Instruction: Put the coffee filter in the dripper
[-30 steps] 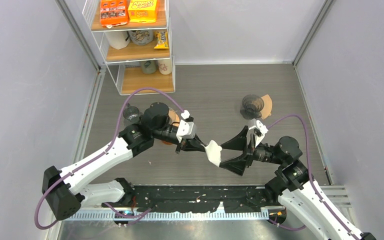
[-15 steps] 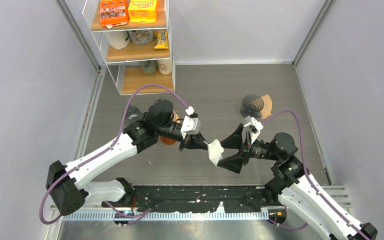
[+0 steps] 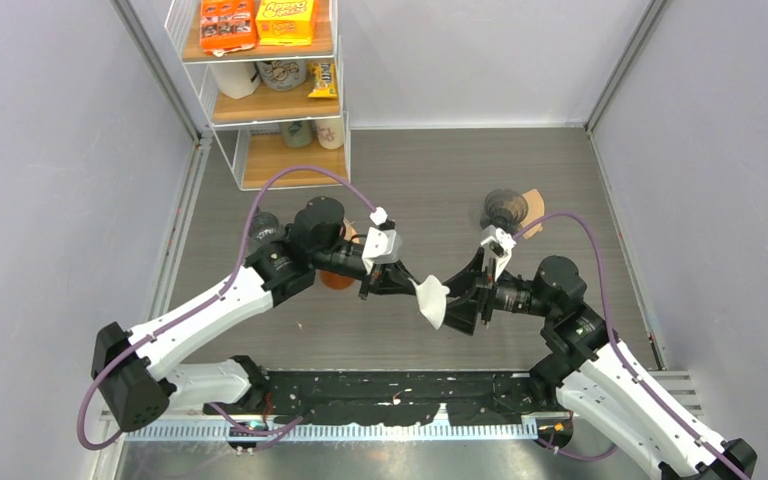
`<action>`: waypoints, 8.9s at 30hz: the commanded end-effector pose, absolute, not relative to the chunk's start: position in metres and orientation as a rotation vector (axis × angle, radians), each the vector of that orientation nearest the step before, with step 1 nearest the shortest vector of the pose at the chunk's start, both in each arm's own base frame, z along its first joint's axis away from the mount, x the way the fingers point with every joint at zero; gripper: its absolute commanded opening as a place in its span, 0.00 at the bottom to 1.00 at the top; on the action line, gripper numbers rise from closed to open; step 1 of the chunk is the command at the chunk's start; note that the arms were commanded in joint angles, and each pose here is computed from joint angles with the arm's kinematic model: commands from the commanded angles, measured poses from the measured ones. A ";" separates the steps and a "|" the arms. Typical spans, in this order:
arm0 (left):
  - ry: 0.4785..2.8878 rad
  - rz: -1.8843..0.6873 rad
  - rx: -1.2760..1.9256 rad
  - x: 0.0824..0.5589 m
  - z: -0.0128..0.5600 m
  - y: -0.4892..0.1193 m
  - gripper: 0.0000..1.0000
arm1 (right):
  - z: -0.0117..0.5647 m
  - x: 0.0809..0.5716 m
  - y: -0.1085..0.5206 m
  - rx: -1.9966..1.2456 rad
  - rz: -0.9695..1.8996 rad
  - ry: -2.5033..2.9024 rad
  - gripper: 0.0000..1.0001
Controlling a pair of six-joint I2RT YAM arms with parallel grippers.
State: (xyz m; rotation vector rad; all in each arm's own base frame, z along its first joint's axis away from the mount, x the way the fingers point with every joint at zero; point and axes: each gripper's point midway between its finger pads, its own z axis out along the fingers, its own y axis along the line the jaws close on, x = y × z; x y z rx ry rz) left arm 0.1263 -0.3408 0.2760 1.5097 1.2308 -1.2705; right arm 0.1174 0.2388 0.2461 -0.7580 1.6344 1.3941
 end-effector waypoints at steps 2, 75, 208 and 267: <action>1.128 -1.246 1.483 0.124 0.299 -0.340 0.00 | 0.256 0.119 0.236 -0.746 1.356 1.630 0.72; 1.377 -1.295 1.271 0.139 0.292 -0.342 0.00 | 0.258 0.131 0.197 -0.585 1.087 1.590 0.83; 1.919 -1.123 0.294 0.269 0.324 -0.384 1.00 | 0.225 0.248 0.178 -0.191 0.442 1.868 0.05; 2.075 -0.655 0.279 0.289 0.260 -0.393 0.72 | 0.237 0.251 0.184 -0.154 0.441 1.846 0.05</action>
